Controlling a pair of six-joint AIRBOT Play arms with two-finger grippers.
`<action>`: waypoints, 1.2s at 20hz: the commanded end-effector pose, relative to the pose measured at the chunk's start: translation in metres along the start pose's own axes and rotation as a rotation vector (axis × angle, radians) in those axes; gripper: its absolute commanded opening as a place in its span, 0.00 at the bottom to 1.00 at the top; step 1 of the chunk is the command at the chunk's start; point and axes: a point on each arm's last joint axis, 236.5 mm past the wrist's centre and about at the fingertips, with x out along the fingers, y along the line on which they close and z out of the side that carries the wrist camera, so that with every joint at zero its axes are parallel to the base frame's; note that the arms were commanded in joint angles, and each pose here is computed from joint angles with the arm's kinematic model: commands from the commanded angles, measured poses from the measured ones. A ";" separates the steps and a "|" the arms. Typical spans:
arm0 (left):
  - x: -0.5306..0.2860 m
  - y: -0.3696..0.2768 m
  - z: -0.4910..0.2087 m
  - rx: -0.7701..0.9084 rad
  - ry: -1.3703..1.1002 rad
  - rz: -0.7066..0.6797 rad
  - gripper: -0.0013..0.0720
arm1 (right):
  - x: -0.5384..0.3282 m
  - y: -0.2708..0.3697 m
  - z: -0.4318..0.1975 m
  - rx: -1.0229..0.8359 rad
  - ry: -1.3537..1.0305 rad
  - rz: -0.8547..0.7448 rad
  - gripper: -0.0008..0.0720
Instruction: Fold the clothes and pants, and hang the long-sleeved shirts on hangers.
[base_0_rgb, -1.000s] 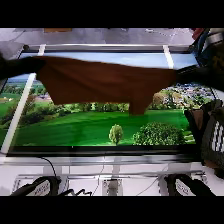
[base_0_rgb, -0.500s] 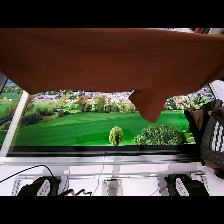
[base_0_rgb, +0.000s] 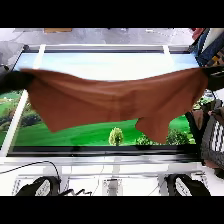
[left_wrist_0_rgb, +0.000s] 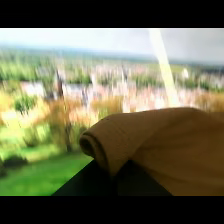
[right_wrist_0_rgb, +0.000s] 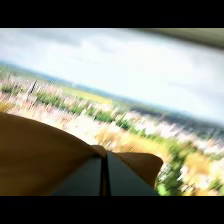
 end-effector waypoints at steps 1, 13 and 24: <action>0.080 0.031 -0.083 -0.180 0.277 -0.041 0.04 | 0.081 -0.003 -0.070 0.164 0.308 0.162 0.03; 0.221 0.102 -0.101 -0.351 0.181 -0.031 0.45 | 0.243 -0.090 -0.112 0.380 0.248 0.015 0.46; 0.116 0.112 -0.062 0.025 0.147 0.123 0.98 | 0.178 -0.107 -0.248 0.589 0.641 0.093 0.54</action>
